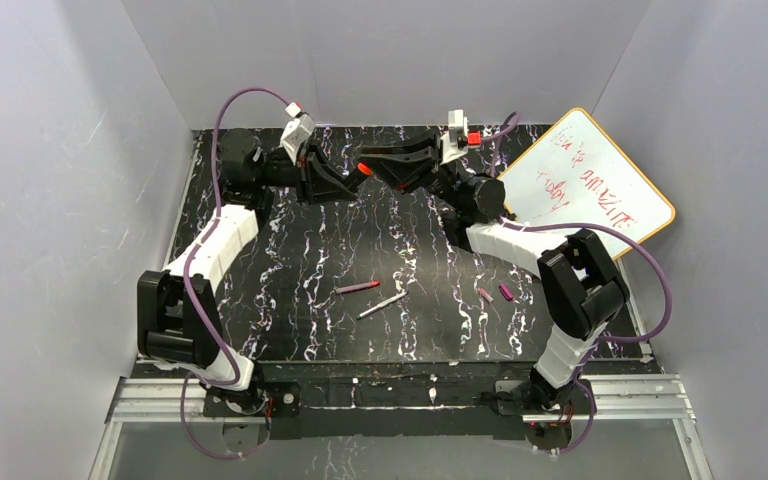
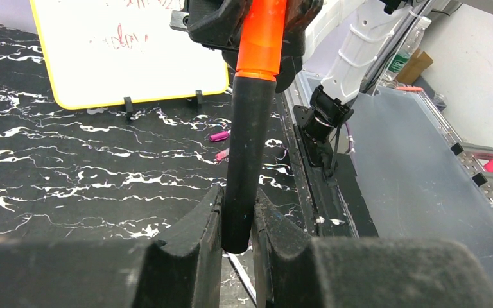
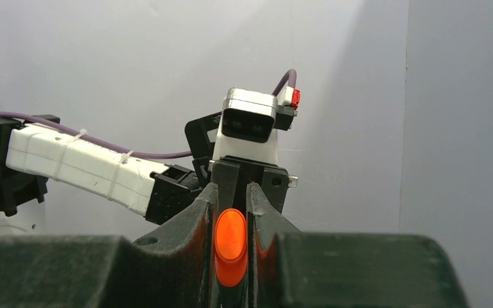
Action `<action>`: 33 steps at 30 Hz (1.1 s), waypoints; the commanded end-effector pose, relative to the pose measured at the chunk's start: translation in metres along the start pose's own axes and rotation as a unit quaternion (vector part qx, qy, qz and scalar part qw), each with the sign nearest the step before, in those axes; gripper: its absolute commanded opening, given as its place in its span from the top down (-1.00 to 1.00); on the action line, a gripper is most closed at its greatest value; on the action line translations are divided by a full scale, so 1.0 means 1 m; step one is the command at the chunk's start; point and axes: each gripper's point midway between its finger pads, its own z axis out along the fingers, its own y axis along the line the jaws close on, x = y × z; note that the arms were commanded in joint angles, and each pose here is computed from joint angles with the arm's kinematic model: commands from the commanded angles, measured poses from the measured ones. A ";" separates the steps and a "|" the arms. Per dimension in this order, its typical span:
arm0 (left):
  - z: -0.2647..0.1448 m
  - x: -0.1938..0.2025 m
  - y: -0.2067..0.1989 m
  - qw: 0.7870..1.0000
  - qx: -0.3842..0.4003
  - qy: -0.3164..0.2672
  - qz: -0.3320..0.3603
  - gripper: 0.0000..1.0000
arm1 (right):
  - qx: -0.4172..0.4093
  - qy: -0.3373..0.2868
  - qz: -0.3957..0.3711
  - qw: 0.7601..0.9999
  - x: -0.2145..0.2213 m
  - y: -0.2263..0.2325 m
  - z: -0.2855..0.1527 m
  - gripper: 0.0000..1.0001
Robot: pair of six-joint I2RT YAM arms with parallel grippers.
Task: Insert the pens into the pen caps
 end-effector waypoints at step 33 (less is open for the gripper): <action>0.007 -0.158 -0.047 0.962 -0.086 -0.134 0.220 1.00 | -0.147 0.336 0.207 0.907 0.237 0.098 -0.104 0.97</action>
